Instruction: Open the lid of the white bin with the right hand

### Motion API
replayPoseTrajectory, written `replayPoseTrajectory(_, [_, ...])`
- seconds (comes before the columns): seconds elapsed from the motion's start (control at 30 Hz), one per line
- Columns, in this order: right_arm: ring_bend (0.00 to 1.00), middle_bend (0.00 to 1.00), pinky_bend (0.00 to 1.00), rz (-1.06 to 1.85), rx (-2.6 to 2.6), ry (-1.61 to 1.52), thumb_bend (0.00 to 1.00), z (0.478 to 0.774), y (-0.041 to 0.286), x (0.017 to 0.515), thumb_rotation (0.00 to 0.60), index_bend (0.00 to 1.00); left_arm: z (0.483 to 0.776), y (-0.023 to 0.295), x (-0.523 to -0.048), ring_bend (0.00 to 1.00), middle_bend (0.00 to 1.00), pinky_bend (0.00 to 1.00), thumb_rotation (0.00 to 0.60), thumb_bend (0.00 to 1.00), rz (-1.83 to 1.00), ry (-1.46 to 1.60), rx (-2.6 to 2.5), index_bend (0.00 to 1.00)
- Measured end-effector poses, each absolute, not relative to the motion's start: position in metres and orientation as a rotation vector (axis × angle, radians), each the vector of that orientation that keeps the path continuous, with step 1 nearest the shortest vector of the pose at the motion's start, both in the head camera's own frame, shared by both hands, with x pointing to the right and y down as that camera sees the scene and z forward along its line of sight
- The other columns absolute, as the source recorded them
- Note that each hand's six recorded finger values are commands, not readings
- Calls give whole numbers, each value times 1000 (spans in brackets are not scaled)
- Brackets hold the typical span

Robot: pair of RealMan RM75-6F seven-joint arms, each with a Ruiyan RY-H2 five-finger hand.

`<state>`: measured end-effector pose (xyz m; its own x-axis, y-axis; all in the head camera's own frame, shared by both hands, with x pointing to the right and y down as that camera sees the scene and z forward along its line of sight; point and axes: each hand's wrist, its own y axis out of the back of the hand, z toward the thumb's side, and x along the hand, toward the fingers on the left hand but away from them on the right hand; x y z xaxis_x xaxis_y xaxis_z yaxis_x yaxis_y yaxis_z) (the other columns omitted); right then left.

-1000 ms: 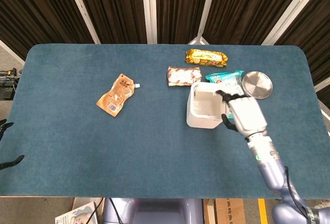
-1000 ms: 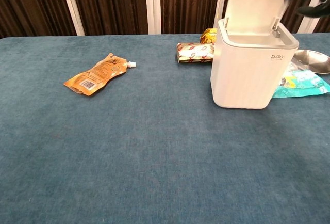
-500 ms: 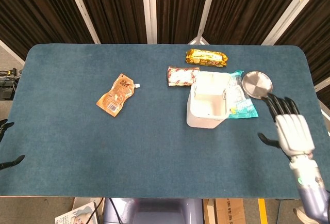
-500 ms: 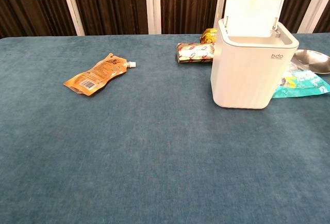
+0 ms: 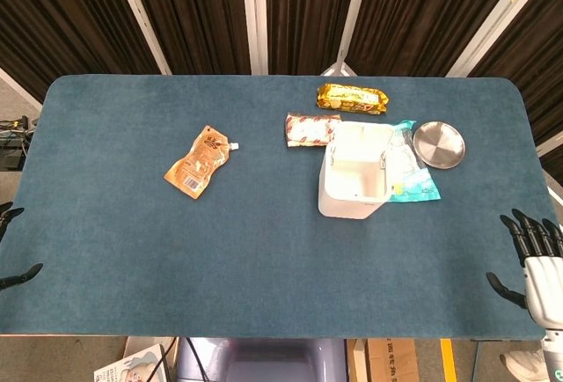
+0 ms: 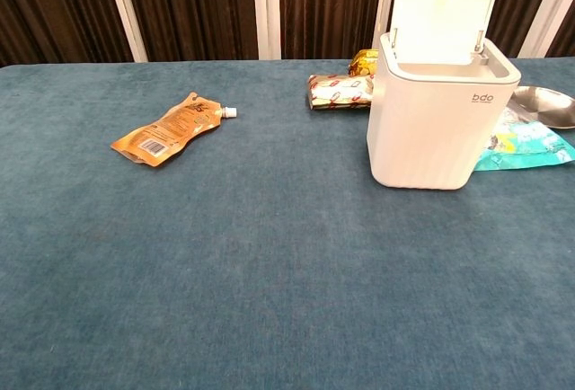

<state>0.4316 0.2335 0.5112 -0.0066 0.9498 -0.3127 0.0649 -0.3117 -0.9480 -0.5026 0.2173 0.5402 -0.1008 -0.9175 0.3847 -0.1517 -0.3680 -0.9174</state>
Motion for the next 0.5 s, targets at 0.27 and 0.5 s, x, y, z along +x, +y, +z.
replayPoseTrajectory(0.27, [128,105,87,1468,-1511,-1048,196,526,243,433,600,138,538,219,-503,0,95,142,600,4,-1500,1210,-1559,174])
replayPoseTrajectory(0.5, [128,105,87,1512,-1541,-1009,196,537,243,436,600,138,539,218,-502,0,95,142,600,4,-1486,1196,-1568,174])
